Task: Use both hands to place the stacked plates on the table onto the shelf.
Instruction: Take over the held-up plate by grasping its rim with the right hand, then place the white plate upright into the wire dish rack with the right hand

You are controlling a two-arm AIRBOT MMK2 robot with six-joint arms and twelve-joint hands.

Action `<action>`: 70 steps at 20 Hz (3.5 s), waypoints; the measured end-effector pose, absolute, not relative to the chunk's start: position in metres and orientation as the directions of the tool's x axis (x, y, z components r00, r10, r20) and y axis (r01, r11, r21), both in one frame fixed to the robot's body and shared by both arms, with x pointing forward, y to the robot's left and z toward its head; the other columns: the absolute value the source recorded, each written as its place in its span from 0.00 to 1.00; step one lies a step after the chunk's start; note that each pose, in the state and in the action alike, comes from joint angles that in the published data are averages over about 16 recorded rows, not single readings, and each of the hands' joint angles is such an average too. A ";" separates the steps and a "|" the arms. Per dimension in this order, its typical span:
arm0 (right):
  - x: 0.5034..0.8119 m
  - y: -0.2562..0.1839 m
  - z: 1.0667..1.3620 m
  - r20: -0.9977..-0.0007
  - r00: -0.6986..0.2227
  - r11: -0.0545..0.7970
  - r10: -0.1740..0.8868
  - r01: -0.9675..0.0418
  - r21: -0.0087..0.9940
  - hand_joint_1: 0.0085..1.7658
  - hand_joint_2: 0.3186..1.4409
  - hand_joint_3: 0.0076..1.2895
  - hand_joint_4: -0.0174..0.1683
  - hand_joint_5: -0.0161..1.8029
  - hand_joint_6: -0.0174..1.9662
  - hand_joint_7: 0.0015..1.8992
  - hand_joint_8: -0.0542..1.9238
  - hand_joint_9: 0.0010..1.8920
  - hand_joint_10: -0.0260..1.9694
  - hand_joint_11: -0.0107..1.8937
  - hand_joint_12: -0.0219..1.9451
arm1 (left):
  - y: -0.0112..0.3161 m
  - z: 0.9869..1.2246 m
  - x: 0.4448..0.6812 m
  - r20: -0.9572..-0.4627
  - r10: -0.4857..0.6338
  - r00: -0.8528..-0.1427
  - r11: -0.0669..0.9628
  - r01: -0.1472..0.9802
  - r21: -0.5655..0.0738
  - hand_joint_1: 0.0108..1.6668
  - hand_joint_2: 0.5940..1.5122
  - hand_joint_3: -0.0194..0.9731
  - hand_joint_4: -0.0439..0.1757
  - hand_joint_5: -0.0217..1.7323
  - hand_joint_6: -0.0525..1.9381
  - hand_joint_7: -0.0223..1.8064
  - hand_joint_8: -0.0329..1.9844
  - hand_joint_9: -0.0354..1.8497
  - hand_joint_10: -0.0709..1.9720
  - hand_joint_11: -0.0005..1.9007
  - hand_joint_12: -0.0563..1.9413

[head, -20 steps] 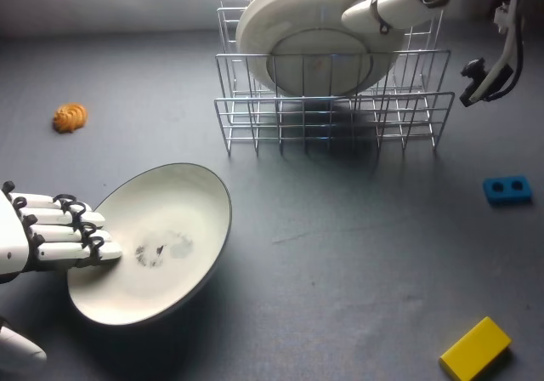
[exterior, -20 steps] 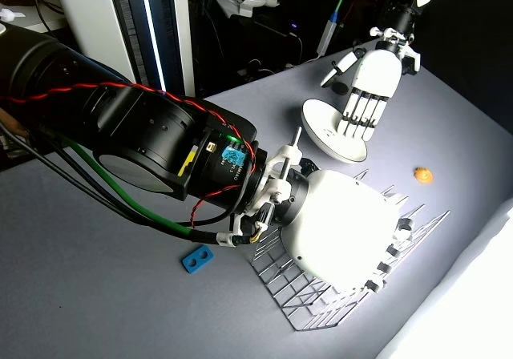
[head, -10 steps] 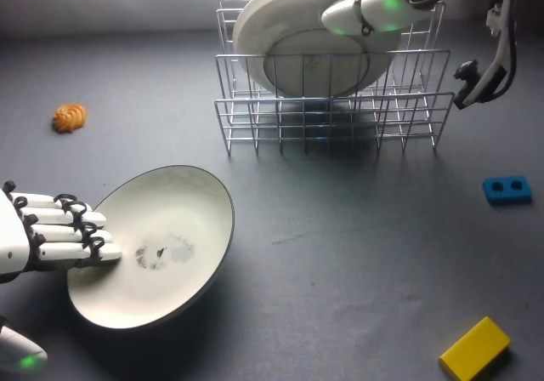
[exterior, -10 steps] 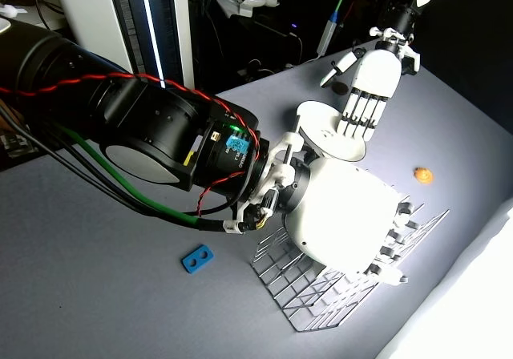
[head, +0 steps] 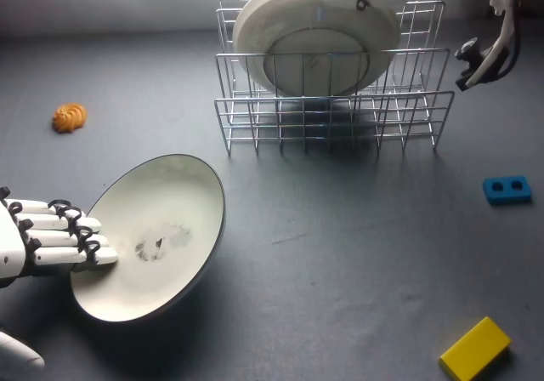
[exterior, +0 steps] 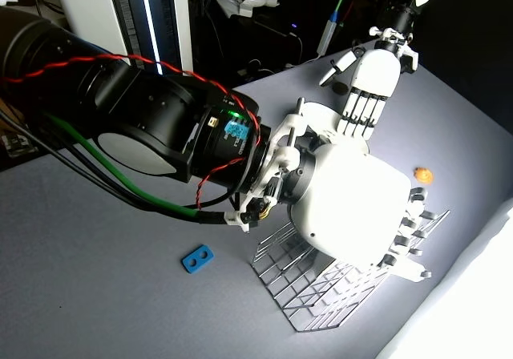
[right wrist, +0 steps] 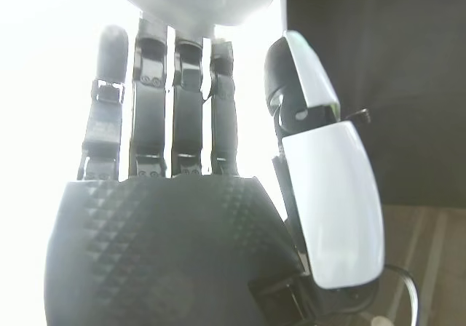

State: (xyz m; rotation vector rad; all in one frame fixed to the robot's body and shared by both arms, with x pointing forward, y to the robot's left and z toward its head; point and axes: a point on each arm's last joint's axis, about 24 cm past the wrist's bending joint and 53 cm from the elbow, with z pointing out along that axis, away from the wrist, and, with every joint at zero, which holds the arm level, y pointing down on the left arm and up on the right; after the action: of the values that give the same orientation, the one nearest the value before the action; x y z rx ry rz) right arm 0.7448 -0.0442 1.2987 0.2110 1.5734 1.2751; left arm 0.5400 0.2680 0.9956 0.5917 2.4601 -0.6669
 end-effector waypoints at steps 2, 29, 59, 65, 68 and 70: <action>0.735 -0.038 1.309 -0.645 -0.402 0.434 0.649 -0.501 0.749 0.49 0.80 0.01 0.07 0.32 0.03 0.34 0.04 0.31 0.06 0.08 0.61 | 0.268 0.995 0.540 -0.578 0.268 -0.771 0.784 0.523 -0.334 0.01 0.55 0.03 0.18 0.02 0.02 0.03 0.01 0.01 0.02 0.02 0.04; 0.566 0.124 1.206 -0.994 -0.087 0.395 0.063 -0.913 0.105 0.53 0.55 0.01 0.11 0.02 0.02 0.01 0.04 0.01 0.02 0.01 0.01 | 0.271 0.991 0.533 -0.556 0.257 -0.791 0.800 0.496 -0.337 0.01 0.56 0.04 0.18 0.02 0.02 0.03 0.01 0.01 0.02 0.01 0.10; 0.584 0.182 1.172 -0.995 0.098 0.381 -0.025 -0.919 -0.100 0.59 0.64 0.01 0.04 0.43 0.22 0.50 0.37 0.54 0.19 0.35 0.61 | 0.274 1.000 0.546 -0.576 0.204 -0.792 0.817 0.462 -0.345 0.01 0.56 0.04 0.19 0.02 0.01 0.02 0.01 0.01 0.02 0.02 0.05; 0.584 0.178 1.173 -0.995 0.098 0.384 -0.017 -0.918 -0.097 0.60 0.63 0.01 0.04 0.44 0.31 0.51 0.53 0.57 0.26 0.39 0.62 | 0.280 1.024 0.572 -0.636 0.143 -0.759 0.835 0.437 -0.333 0.01 0.56 0.04 0.20 0.03 0.02 0.03 0.02 0.03 0.03 0.02 0.04; 0.583 0.174 1.174 -0.995 0.097 0.385 -0.014 -0.918 -0.095 0.60 0.63 0.01 0.04 0.44 0.32 0.52 0.53 0.56 0.29 0.39 0.62 | 0.283 1.042 0.589 -0.676 0.107 -0.729 0.843 0.427 -0.327 0.01 0.56 0.04 0.21 0.04 0.03 0.04 0.02 0.03 0.03 0.02 0.04; 0.581 0.170 1.175 -0.995 0.096 0.386 -0.012 -0.918 -0.093 0.61 0.63 0.01 0.05 0.44 0.32 0.52 0.53 0.55 0.30 0.39 0.62 | 0.286 1.055 0.601 -0.705 0.084 -0.705 0.847 0.422 -0.322 0.01 0.56 0.04 0.21 0.04 0.03 0.04 0.02 0.03 0.04 0.02 0.04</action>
State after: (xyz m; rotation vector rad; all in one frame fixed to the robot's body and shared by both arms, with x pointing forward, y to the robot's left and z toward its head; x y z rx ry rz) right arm 0.5814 0.1699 1.1746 -0.9535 1.2963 0.8502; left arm 0.6011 0.2862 1.0548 0.3660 2.3032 -0.6118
